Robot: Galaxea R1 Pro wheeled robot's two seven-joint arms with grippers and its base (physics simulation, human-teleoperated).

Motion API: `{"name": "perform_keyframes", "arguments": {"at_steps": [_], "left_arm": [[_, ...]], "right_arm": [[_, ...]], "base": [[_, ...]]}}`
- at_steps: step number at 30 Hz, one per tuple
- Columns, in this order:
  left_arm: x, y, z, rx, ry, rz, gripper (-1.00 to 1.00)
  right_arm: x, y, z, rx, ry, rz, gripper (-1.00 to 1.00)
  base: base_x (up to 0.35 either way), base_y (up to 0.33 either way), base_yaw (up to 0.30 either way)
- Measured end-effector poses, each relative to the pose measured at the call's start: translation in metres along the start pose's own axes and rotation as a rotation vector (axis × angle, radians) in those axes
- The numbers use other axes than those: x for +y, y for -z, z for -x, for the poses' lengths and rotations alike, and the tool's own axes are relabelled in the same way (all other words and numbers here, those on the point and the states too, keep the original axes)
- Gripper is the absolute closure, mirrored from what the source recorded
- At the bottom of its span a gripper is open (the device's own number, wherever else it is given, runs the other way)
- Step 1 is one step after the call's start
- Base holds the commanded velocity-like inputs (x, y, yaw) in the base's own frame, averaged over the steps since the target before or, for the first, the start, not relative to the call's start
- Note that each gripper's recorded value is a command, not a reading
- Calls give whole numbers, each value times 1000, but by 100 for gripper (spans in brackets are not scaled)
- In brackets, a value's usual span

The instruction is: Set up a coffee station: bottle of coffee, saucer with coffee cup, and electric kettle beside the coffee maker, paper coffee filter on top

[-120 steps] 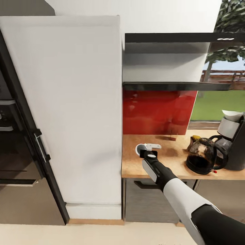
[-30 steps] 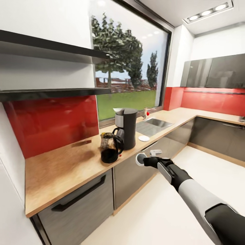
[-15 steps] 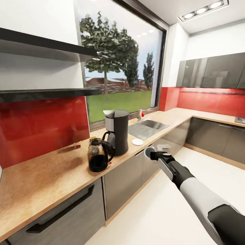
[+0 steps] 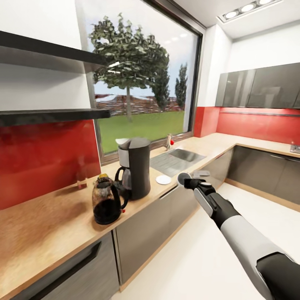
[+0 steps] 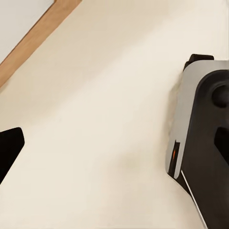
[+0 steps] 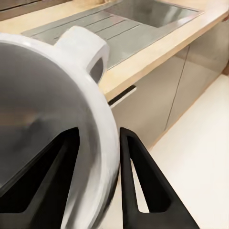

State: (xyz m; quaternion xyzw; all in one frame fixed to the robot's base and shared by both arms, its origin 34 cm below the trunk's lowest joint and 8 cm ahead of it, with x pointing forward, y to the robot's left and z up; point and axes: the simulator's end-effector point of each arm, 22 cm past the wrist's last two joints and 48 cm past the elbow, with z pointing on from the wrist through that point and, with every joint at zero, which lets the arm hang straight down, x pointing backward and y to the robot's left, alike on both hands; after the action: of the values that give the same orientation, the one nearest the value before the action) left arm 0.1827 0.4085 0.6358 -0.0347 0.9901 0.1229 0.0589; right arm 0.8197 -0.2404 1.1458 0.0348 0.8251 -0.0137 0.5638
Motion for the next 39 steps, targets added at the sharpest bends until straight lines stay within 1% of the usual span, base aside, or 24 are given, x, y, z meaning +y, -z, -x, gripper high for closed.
{"name": "perform_keyframes", "arguments": {"at_steps": [6,21,32,36,37,39], "left_arm": [[0,0,0,1,3,0,-100],[1,0,0,1,7,3,-100],[0,0,0,1,10,3,-100],[-2,0,-1,3,11,-1,-100],[-8,0,-1,4,11,-9,-100],[-11,1,-1,4,11,-14,-100]], "right_arm": [[3,2,8,-17,2,6,100],[4,2,9,-20,3,8,100],[4,2,9,-19,3,7,100],[4,2,9,-19,3,7,100],[4,2,9,-19,3,7,100],[4,2,8,-18,4,8,100]], "base": [[289,-167,20],[289,-167,249],[284,-177,25],[89,-283,0],[17,-298,0],[10,-299,0]]}}
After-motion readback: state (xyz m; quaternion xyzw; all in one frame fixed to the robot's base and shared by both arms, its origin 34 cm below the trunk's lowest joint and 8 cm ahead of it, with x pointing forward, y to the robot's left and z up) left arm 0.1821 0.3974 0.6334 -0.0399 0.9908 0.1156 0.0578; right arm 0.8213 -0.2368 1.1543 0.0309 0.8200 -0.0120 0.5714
